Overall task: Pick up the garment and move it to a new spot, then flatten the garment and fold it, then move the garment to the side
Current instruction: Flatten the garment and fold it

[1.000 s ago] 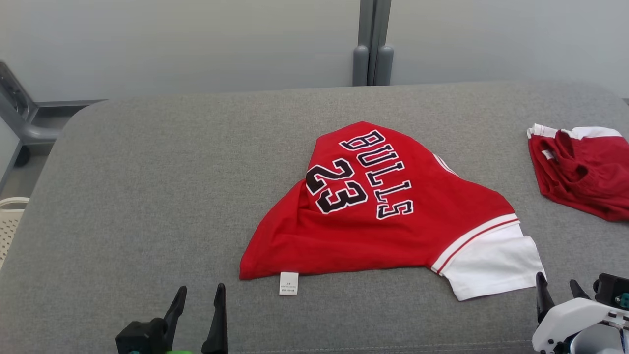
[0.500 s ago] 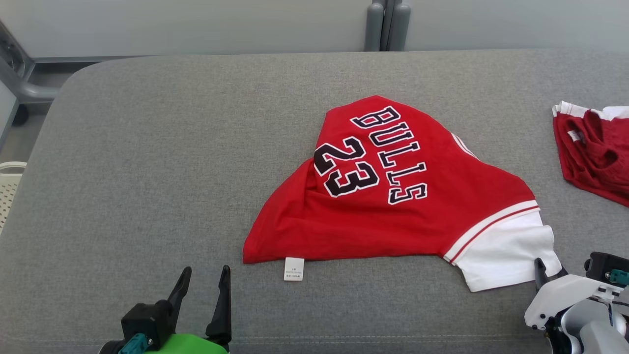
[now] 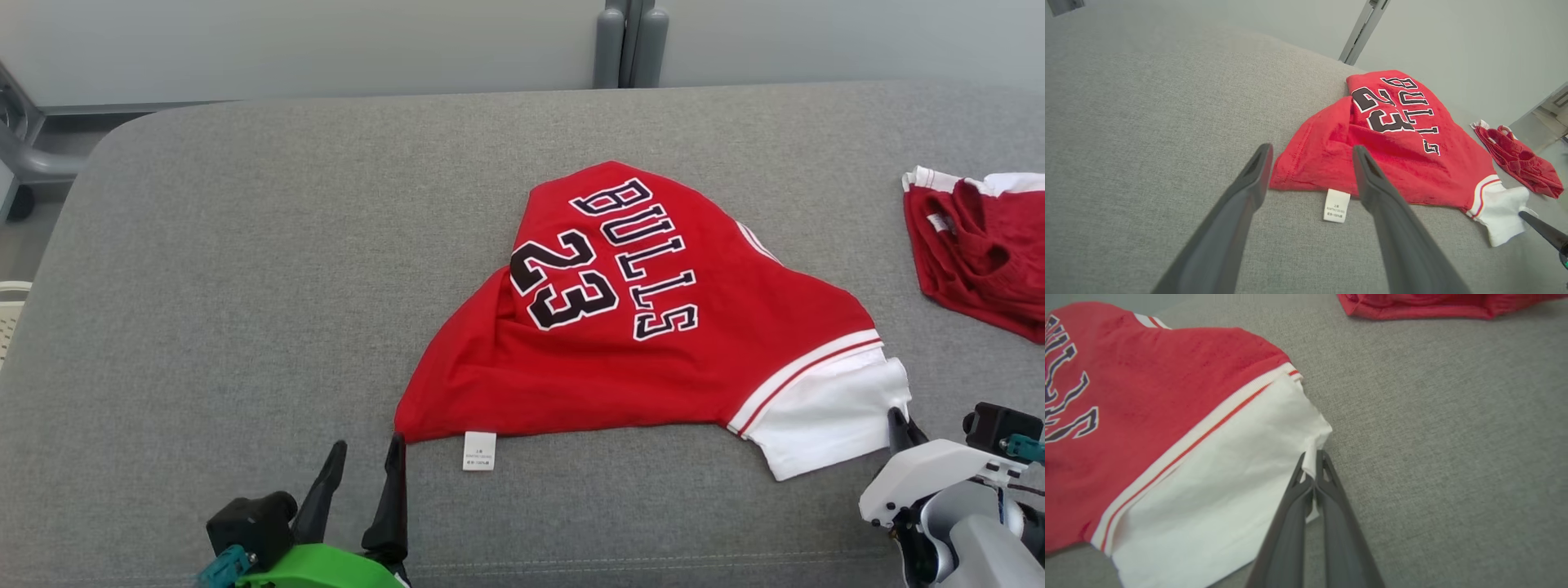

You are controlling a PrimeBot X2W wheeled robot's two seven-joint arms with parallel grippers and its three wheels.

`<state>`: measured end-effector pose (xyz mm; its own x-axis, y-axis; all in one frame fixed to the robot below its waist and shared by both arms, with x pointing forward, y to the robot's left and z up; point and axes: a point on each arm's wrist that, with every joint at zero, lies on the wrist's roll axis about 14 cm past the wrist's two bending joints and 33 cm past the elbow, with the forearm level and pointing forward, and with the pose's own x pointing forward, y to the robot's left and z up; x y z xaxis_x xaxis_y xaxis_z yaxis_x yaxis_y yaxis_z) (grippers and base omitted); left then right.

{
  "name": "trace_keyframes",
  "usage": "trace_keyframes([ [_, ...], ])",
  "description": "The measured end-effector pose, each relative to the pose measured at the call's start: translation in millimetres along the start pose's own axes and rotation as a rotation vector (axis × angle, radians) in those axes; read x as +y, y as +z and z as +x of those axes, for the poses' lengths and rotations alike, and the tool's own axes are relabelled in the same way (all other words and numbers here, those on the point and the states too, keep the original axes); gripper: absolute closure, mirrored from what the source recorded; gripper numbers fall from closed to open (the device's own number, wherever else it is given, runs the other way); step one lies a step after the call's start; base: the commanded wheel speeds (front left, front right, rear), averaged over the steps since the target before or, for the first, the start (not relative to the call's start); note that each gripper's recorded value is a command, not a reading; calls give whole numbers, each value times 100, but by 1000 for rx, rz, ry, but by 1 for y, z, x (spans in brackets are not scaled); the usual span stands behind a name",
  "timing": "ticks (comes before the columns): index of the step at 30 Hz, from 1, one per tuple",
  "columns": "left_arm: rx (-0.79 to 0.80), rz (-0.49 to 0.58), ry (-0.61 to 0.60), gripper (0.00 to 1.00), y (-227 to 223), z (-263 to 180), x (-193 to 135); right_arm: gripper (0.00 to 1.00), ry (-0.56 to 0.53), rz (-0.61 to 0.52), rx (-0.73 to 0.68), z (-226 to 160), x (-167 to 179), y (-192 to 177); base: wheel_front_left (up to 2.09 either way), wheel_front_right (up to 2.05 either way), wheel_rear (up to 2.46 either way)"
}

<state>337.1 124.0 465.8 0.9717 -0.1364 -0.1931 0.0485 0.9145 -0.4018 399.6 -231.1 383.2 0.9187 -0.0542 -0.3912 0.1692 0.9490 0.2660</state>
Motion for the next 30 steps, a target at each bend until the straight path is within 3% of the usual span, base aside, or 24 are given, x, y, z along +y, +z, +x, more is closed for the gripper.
trace_keyframes([
  [9,151,-165,-15,0,-38,14,-18,100,15,4,-101,-8,-6,28,0,0,0],
  [21,333,-442,140,0,-84,37,-2,100,1,3,-113,-15,-16,30,0,0,0],
  [30,339,-519,156,1,-89,52,-2,100,-3,-3,-103,-17,-18,27,0,0,0],
])
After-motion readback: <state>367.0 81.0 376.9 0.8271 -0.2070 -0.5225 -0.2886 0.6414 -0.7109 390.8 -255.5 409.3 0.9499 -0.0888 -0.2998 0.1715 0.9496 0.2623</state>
